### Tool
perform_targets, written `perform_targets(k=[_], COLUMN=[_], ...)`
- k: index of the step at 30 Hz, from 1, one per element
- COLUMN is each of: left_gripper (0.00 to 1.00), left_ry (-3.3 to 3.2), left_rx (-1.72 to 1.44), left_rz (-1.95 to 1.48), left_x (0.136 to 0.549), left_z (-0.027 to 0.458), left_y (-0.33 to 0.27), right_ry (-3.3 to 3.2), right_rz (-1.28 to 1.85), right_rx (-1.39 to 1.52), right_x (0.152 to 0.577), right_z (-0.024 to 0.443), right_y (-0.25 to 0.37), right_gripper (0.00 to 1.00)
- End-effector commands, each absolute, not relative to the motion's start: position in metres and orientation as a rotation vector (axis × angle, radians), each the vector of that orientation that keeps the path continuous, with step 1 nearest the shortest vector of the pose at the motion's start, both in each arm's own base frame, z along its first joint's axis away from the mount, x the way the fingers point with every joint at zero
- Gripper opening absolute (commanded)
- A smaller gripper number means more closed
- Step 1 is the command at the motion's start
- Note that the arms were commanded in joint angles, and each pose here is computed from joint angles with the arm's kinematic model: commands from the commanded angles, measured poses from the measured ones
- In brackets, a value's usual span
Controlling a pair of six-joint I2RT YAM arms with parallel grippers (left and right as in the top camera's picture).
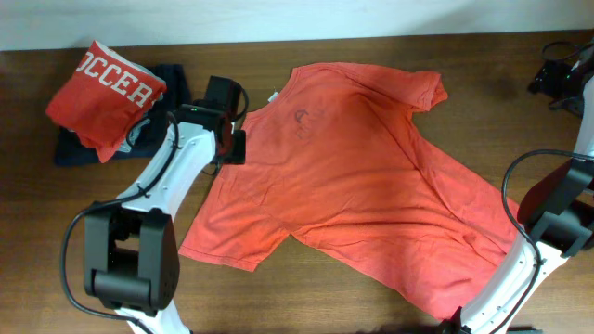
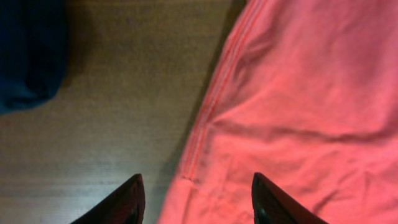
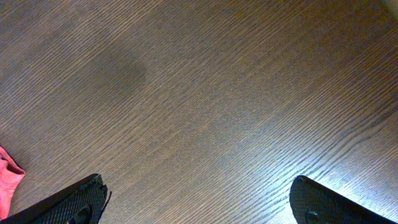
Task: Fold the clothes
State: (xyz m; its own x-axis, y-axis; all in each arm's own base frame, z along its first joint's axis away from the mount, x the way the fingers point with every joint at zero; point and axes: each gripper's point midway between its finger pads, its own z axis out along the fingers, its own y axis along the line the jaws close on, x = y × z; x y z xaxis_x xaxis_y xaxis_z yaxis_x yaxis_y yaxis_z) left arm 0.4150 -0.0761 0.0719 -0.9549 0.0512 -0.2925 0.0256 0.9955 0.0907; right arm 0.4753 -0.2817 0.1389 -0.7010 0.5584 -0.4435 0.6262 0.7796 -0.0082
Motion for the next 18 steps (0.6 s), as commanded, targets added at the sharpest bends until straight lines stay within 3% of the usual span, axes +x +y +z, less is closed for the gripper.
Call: perform_targets(k=[1,8,18], left_gripper=[0.54,0.45,0.45], left_ry=[2.904,2.964,2.956], left_rx=[0.132,0.147,0.137], left_rz=[0.109,-0.074,-0.224], left_x=[0.415,0.417,0.419], left_z=[0.044,0.014,0.013], left_y=[-0.067,-0.066,-0.076], right_ry=[2.526,2.526,2.526], right_rz=[-0.233,-0.233,-0.233], right_rx=[0.891,0.891,0.890], right_x=[0.477,0.477,0.477], right_z=[0.151,0.151,0.151], right_y=[-0.281,-0.281,-0.281], right_gripper=[0.99,0.99,0.99])
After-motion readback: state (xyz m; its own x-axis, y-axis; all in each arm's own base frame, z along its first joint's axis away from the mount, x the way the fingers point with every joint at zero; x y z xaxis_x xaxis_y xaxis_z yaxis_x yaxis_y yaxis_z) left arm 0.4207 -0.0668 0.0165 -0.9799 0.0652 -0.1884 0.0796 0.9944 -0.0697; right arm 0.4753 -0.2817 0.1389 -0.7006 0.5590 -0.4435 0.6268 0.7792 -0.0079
